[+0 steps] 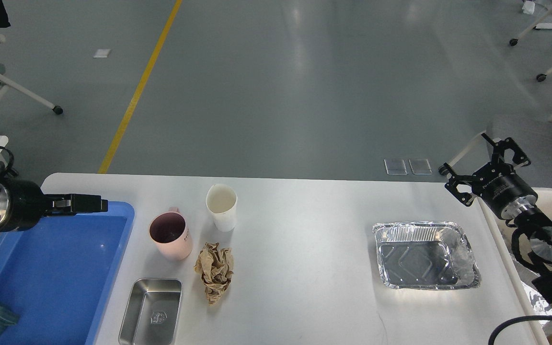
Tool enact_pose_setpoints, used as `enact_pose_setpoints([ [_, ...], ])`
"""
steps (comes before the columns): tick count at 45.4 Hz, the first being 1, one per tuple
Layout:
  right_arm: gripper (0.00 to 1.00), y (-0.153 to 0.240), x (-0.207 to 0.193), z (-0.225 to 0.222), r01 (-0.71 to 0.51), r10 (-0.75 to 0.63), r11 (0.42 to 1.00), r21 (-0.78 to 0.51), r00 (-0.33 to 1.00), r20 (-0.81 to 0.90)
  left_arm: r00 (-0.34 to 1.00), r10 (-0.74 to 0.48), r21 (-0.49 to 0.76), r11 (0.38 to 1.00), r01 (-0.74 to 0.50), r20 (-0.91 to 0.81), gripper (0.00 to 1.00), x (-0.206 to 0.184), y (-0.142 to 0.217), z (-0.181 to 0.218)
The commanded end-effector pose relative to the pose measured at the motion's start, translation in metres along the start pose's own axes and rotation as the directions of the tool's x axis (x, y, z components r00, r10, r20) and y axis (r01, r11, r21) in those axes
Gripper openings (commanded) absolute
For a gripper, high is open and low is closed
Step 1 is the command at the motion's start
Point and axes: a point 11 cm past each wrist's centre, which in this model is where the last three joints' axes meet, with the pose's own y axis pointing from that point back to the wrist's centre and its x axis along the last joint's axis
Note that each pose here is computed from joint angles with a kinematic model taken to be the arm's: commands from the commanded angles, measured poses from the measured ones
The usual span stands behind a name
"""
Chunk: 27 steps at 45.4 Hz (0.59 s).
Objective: Tidy desktop
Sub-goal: 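Reach the left gripper to the pink mug and grasp it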
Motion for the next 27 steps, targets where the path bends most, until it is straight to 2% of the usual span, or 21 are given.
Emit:
enact_pose_setpoints([
  [1,1.0,0.001,0.001,0.0,-0.003,0.003,1.0,-0.001,1.0,-0.001,1.0,-0.006,0.027,1.0,0.005,0.03,0.87,-0.008,-0.036,0.003],
  [6,1.0,0.001,0.001,0.001,-0.002,0.002,1.0,-0.003,1.0,-0.001,0.999,-0.027,0.031,0.999,0.026,0.044,0.82,-0.014,-0.062,0.013],
  [13,1.0,0.002,0.002,0.003,-0.006,0.006,1.0,-0.006,1.0,-0.001,0.998,-0.046,0.045,0.998,0.044,0.039,0.81,-0.016,-0.093,0.024],
  [22,1.0,0.003,0.004,0.003,-0.009,0.009,1.0,-0.008,1.0,0.0,0.997,-0.076,0.031,0.997,0.075,0.032,0.81,-0.028,-0.123,0.042],
  [27,1.0,0.004,0.004,0.002,-0.01,0.01,1.0,-0.006,1.0,-0.001,0.998,-0.066,0.057,0.996,0.065,0.016,0.8,-0.028,-0.13,0.037],
])
